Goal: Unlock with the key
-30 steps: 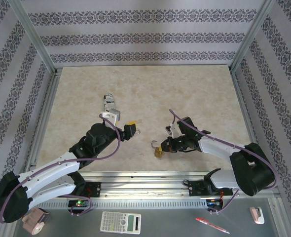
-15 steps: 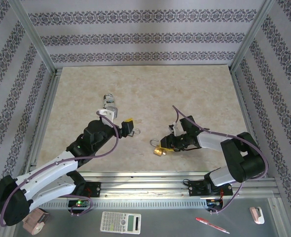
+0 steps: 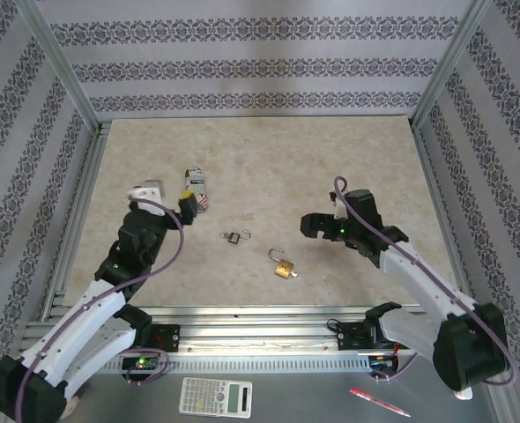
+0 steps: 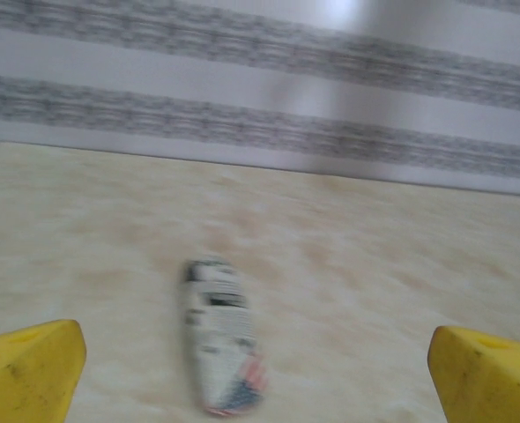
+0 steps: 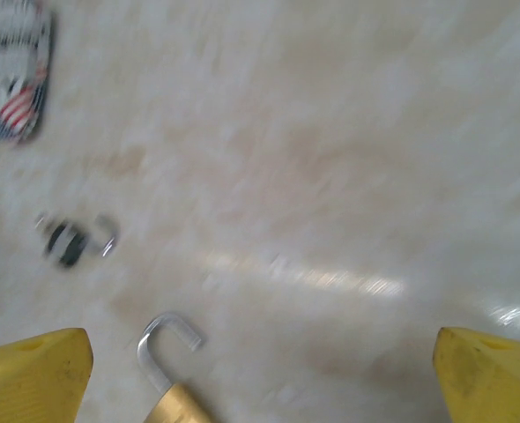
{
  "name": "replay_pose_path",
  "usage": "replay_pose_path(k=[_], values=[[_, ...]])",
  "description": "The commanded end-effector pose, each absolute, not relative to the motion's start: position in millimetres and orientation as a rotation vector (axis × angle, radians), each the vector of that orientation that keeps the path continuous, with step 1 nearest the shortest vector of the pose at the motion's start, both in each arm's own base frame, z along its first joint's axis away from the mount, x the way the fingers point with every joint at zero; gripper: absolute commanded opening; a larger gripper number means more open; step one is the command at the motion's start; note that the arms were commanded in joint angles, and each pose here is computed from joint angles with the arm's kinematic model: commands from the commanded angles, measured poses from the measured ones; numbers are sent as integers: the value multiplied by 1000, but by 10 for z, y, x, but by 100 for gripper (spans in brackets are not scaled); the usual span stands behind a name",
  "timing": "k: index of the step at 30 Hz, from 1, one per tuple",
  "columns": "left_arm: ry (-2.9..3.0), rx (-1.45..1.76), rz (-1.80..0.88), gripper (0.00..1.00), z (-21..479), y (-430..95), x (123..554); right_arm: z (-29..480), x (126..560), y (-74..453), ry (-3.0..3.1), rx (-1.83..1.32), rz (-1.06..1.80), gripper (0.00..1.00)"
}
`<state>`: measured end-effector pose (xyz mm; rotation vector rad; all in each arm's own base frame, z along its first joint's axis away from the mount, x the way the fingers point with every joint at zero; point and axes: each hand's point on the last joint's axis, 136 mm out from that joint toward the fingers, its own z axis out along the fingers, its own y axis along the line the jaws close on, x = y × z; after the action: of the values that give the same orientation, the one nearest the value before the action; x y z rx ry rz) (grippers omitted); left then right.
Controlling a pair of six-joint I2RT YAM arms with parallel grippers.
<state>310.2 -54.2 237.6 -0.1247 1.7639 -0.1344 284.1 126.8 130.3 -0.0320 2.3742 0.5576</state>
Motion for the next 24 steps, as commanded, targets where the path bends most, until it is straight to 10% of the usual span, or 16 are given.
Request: replay_pose_path(k=[1, 24], values=[[1740, -202, 77, 100, 2143, -19, 3230, 1530, 3170, 746, 2096, -79, 112, 98], [1897, -113, 64, 100, 893, 231, 3976, 1101, 3958, -133, 1835, 121, -52, 98]])
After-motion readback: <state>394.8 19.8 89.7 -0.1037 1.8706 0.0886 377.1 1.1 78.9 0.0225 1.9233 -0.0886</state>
